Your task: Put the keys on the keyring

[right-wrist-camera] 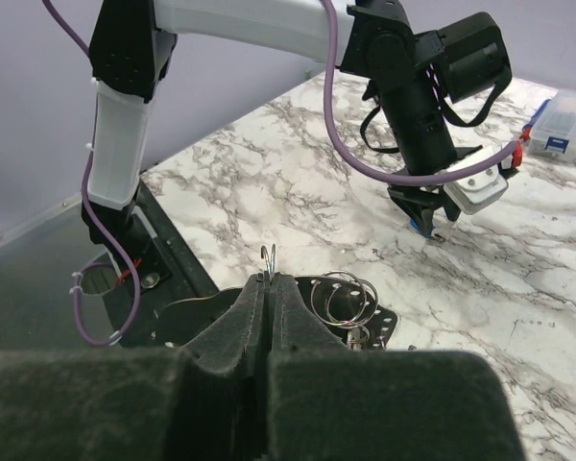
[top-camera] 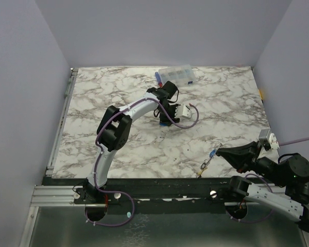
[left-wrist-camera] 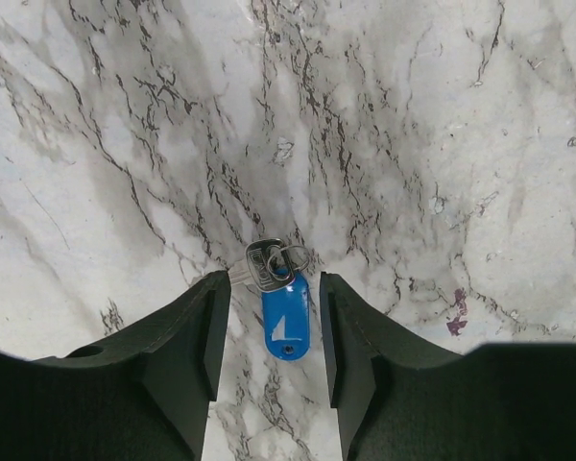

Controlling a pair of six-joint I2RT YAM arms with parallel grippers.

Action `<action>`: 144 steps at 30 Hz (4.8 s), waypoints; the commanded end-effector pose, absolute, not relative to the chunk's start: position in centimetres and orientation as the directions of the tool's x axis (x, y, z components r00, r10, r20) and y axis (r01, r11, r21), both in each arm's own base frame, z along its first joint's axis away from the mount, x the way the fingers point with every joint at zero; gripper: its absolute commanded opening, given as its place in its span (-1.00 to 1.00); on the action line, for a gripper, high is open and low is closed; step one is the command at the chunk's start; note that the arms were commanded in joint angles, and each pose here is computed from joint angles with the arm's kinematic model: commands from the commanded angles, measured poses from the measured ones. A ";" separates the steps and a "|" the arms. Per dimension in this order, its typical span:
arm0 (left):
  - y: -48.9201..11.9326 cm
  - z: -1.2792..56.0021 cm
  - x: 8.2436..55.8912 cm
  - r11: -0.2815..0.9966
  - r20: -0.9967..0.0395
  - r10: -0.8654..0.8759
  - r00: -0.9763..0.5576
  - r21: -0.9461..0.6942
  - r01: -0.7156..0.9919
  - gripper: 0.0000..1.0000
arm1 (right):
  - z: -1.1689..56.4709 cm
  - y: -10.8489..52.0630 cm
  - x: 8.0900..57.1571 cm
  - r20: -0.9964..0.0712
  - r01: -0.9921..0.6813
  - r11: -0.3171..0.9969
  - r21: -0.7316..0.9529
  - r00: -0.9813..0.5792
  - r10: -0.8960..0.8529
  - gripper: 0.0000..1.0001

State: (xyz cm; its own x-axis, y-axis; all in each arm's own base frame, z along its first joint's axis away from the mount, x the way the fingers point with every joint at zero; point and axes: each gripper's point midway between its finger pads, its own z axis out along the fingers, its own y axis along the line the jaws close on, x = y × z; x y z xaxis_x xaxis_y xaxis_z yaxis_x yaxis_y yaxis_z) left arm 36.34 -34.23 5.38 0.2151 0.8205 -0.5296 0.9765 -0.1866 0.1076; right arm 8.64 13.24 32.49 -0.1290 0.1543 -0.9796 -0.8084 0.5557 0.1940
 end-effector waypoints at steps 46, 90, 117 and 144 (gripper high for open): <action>-34.4 9.2 36.9 0.132 -0.612 0.789 -0.045 0.098 0.986 -1.00 | 34.6 12.4 8.0 -0.972 -0.816 0.537 0.213 -0.120 0.204 -0.99; -33.8 3.6 36.2 0.965 -0.709 0.257 -0.657 0.226 0.134 -0.30 | 33.7 14.3 8.9 -0.975 -0.809 0.547 0.216 -0.152 0.161 -0.99; -34.8 10.2 34.1 0.963 -0.744 0.221 -0.631 0.065 0.260 -1.00 | 33.7 14.7 9.4 -0.974 -0.800 0.557 0.221 -0.153 0.167 -0.99; -34.4 5.6 34.9 0.943 -0.608 0.261 -0.749 -0.007 0.334 0.11 | 31.8 14.9 11.1 -0.971 -0.740 0.629 0.237 -0.179 0.156 -0.99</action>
State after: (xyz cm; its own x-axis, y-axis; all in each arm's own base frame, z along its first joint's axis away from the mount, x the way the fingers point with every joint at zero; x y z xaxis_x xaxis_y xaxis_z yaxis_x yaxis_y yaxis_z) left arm 34.27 -34.15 6.55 -0.7100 0.2538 -0.6569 0.3268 0.9450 0.0118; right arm 10.96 15.07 30.36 -0.1910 0.0940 -0.9771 -0.7480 0.6306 0.2069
